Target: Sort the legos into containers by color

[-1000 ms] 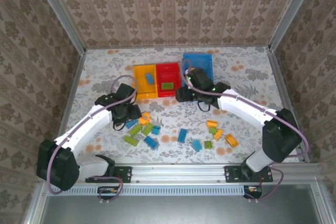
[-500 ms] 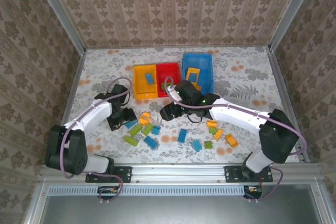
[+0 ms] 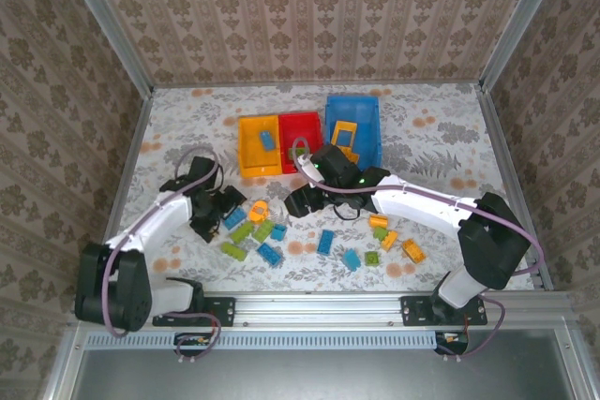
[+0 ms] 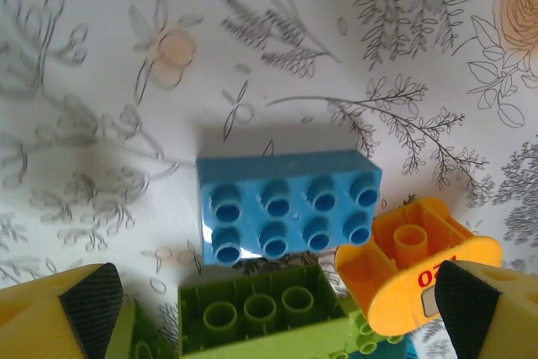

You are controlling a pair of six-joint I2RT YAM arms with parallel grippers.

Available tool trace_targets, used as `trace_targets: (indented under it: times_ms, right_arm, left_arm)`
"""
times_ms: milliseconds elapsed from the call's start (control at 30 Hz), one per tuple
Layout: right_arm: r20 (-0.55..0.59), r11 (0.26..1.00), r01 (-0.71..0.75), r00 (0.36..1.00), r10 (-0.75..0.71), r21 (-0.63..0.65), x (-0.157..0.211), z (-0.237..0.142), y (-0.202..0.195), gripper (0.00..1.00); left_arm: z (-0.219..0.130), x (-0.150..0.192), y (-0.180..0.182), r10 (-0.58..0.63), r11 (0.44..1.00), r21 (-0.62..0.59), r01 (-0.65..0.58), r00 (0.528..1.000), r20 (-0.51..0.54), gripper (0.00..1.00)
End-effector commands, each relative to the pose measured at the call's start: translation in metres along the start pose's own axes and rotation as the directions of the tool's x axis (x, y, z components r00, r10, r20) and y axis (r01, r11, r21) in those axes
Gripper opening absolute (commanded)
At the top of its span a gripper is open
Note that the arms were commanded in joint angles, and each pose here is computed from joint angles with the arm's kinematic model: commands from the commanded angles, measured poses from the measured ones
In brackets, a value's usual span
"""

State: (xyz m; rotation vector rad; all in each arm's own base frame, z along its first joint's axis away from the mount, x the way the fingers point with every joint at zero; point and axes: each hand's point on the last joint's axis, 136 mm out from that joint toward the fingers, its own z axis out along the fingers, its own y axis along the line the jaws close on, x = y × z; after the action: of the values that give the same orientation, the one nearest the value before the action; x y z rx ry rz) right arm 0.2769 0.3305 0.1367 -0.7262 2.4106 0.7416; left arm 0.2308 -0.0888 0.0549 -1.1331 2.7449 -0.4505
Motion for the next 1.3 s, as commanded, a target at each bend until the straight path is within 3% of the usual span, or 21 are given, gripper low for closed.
trace_targets:
  times_ms: [0, 167, 600, 833, 967, 1267]
  right_arm:
    - [-0.007, 0.999, -0.002, 1.000, 0.001, -0.037, 0.000, 0.006, 0.008, 0.77]
    - [-0.009, 0.999, -0.002, 1.000, 0.001, -0.042, -0.002, 0.008, 0.009, 0.77]
    - [-0.013, 0.999, -0.015, 1.000, 0.014, -0.037, 0.002, 0.007, 0.007, 0.76]
    - [0.000, 0.997, 0.041, 0.999, -0.041, -0.065, -0.001, 0.002, 0.020, 0.76]
    - [0.009, 0.993, 0.089, 0.996, -0.088, -0.079, -0.004, -0.001, 0.031, 0.75]
    - [0.114, 0.967, 0.209, 0.974, -0.193, -0.149, -0.010, -0.013, 0.056, 0.75]
  left_arm:
    - [0.005, -0.002, -0.001, -0.209, 0.977, 0.050, 0.208, 0.978, 0.015, 1.00]
    - [0.021, -0.004, -0.008, -0.299, 0.949, 0.101, 0.298, 0.954, -0.006, 1.00]
    - [0.045, -0.020, -0.024, -0.351, 0.926, 0.139, 0.350, 0.936, -0.017, 0.98]
    - [0.038, -0.064, -0.039, -0.377, 0.910, 0.195, 0.366, 0.926, 0.023, 0.96]
    - [0.043, -0.086, -0.059, -0.343, 0.912, 0.233, 0.337, 0.939, -0.017, 0.95]
    - [0.017, -0.081, -0.044, -0.336, 0.929, 0.178, 0.324, 0.941, 0.044, 0.89]
